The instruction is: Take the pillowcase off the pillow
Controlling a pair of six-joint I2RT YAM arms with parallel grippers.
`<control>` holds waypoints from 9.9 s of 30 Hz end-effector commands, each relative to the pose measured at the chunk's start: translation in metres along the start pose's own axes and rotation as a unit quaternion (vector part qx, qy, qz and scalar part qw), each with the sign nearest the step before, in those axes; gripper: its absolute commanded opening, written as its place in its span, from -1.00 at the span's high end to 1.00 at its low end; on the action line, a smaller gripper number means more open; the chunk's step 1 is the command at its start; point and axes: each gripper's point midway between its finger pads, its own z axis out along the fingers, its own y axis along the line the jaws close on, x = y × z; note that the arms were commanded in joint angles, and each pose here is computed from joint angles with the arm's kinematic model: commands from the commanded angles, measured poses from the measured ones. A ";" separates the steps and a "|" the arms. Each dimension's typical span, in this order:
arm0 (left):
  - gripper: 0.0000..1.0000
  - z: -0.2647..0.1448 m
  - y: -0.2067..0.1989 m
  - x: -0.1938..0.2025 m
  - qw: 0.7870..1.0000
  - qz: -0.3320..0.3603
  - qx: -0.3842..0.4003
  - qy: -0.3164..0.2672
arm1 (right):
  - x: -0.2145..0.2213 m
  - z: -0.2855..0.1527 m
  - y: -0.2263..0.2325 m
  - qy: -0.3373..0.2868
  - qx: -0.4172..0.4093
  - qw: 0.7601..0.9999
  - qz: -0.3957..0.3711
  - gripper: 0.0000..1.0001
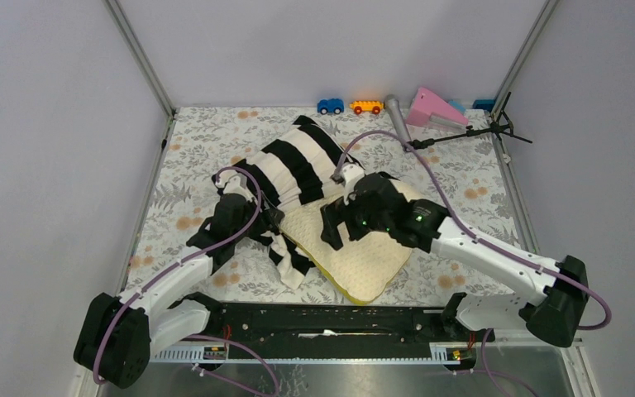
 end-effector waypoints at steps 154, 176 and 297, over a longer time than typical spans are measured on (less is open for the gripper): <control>1.00 -0.122 -0.073 -0.111 0.991 0.109 0.072 -0.039 | -0.062 -0.002 0.040 -0.101 0.017 0.983 -0.150 -0.99; 1.00 -0.119 -0.043 -0.120 0.995 0.074 -0.013 -0.072 | -0.066 -0.011 -0.013 -0.161 0.136 0.975 -0.066 1.00; -0.35 0.014 -0.033 -0.221 0.961 -0.090 -0.061 -0.256 | -0.032 -0.101 -0.178 -0.395 0.211 0.889 0.093 -0.99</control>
